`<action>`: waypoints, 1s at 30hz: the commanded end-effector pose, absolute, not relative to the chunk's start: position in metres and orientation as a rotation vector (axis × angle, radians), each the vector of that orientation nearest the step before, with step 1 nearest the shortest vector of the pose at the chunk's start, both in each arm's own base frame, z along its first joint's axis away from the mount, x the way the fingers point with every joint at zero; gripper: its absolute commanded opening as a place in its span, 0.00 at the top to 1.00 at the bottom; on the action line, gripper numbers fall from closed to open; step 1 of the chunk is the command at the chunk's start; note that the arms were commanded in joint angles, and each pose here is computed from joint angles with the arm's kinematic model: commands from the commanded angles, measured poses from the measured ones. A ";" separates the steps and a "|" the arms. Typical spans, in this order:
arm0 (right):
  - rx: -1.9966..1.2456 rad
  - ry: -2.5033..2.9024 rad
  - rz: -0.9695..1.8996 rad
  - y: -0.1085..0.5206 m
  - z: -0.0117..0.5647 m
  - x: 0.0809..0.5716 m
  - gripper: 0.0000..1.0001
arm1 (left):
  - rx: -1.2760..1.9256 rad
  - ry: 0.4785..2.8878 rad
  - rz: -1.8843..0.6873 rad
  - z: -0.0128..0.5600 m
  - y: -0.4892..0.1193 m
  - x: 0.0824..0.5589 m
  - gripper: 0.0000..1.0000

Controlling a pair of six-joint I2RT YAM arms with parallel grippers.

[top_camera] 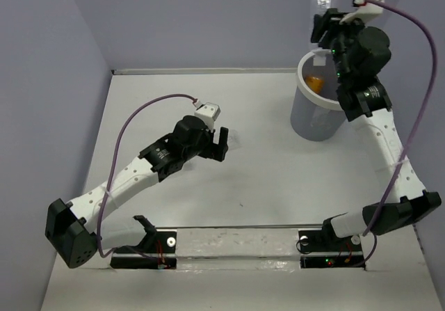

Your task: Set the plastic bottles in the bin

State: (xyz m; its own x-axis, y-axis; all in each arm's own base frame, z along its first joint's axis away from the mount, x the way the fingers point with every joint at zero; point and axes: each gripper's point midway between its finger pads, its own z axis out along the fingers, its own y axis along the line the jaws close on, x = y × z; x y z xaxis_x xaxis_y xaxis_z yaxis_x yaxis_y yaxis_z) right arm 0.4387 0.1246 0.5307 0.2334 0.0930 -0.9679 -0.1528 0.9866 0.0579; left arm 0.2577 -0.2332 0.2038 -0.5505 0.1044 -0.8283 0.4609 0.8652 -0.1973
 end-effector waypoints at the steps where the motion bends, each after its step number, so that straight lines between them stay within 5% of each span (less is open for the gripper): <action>1: 0.187 1.419 0.017 0.038 0.483 0.451 0.56 | 0.588 2.020 -0.413 0.220 -0.244 0.273 0.01; 6: 0.346 1.369 -0.126 -0.037 0.462 0.454 0.55 | 0.730 1.940 -0.277 0.218 -0.249 0.290 0.01; 15: 0.361 1.371 -0.088 -0.055 0.423 0.467 0.51 | 0.851 1.966 -0.047 0.177 -0.242 0.315 0.01; 18: 0.351 1.348 -0.058 -0.051 0.425 0.465 0.40 | 0.895 2.016 0.015 0.151 -0.243 0.322 0.01; 21: 0.343 1.365 -0.060 -0.050 0.421 0.468 0.15 | 0.944 2.070 0.087 0.128 -0.241 0.327 0.01; 23: 0.348 1.380 -0.047 -0.049 0.418 0.467 0.08 | 0.981 2.093 0.086 0.115 -0.246 0.327 0.01; 30: 0.271 1.415 0.199 -0.008 0.426 0.456 0.00 | 1.002 2.112 0.212 0.103 -0.249 0.346 0.01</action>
State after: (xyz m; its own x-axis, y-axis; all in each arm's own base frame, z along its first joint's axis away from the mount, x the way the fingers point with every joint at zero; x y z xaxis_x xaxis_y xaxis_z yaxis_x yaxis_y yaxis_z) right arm 0.4730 -0.0398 0.3852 0.0873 0.2032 -0.9752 0.2082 0.9536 0.2174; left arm 0.3263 -0.2444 0.0782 -0.4263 0.7015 -0.5712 0.6314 0.6829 0.3675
